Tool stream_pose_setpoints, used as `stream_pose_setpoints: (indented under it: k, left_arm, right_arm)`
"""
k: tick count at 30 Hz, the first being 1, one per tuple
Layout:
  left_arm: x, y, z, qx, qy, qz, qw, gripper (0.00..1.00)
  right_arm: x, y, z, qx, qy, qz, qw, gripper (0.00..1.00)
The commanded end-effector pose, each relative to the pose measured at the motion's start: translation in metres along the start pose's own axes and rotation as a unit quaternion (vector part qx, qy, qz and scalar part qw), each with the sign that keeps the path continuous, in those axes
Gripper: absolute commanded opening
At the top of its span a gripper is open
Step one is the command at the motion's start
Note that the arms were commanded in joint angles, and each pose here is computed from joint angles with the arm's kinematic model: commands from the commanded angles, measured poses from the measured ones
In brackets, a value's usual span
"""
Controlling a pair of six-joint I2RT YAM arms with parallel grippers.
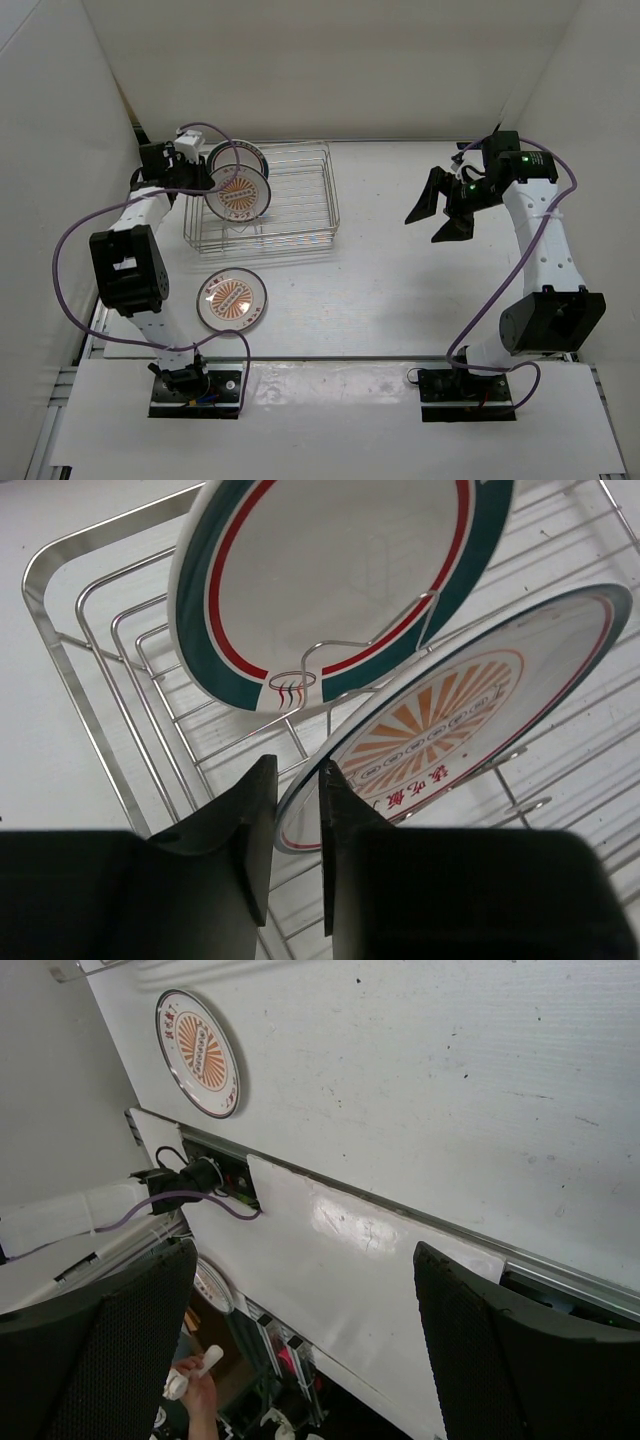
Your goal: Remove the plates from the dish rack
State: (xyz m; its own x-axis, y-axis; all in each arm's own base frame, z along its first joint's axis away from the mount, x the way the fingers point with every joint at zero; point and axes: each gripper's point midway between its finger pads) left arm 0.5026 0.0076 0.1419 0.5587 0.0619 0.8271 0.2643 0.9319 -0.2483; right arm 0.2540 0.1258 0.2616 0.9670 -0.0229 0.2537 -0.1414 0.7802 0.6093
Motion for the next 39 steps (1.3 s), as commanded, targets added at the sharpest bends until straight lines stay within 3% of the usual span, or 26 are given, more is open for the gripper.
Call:
stream_pose_setpoints:
  k: [1, 8, 20, 23, 26, 28, 33, 38, 39]
  left_arm:
    - [0.033, 0.005, 0.010, 0.000, -0.035, -0.008, 0.999, 0.20]
    - [0.055, 0.010, 0.027, 0.002, -0.066, -0.001, 0.998, 0.00]
    - [0.133, -0.014, 0.092, -0.062, -0.191, 0.000, 0.980, 0.00]
    - [0.149, -0.023, 0.115, -0.061, -0.224, 0.012, 0.973, 0.00]
    - [0.160, -0.043, 0.143, -0.079, -0.259, 0.066, 0.960, 0.00]
    - [0.155, -0.062, 0.162, -0.107, -0.267, 0.143, 0.947, 0.00]
    - [0.119, -0.103, 0.190, -0.148, -0.270, 0.209, 0.928, 0.00]
    - [0.036, -0.127, 0.209, -0.150, -0.231, 0.300, 0.913, 0.00]
    - [0.009, -0.128, 0.202, -0.143, -0.196, 0.336, 0.910, 0.00]
  right_arm:
    - [-0.032, 0.004, 0.012, -0.006, 0.064, -0.049, 0.997, 0.90]
    - [-0.030, 0.004, 0.010, -0.002, 0.065, -0.049, 0.997, 0.90]
    - [-0.034, 0.008, 0.006, 0.018, 0.075, -0.057, 0.995, 0.90]
    - [-0.036, 0.010, 0.007, 0.020, 0.075, -0.057, 0.995, 0.90]
    - [-0.041, 0.011, 0.007, 0.024, 0.077, -0.060, 0.995, 0.90]
    - [-0.043, 0.013, 0.008, 0.029, 0.075, -0.060, 0.995, 0.90]
    - [-0.055, 0.016, 0.005, 0.044, 0.083, -0.071, 0.993, 0.90]
    - [-0.069, 0.018, 0.006, 0.049, 0.086, -0.074, 0.992, 0.90]
    - [-0.073, 0.017, 0.005, 0.049, 0.090, -0.077, 0.992, 0.90]
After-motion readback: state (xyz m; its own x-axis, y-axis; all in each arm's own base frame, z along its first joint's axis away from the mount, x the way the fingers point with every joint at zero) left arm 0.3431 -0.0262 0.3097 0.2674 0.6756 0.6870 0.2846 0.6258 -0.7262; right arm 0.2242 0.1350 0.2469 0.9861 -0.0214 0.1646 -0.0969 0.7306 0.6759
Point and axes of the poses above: each gripper's point midway between its finger pads, its own z axis back along the fingers, its own y axis along the line the jaws close on, x = y × z, and after that the axes turned 12 degrees about z, right-handed
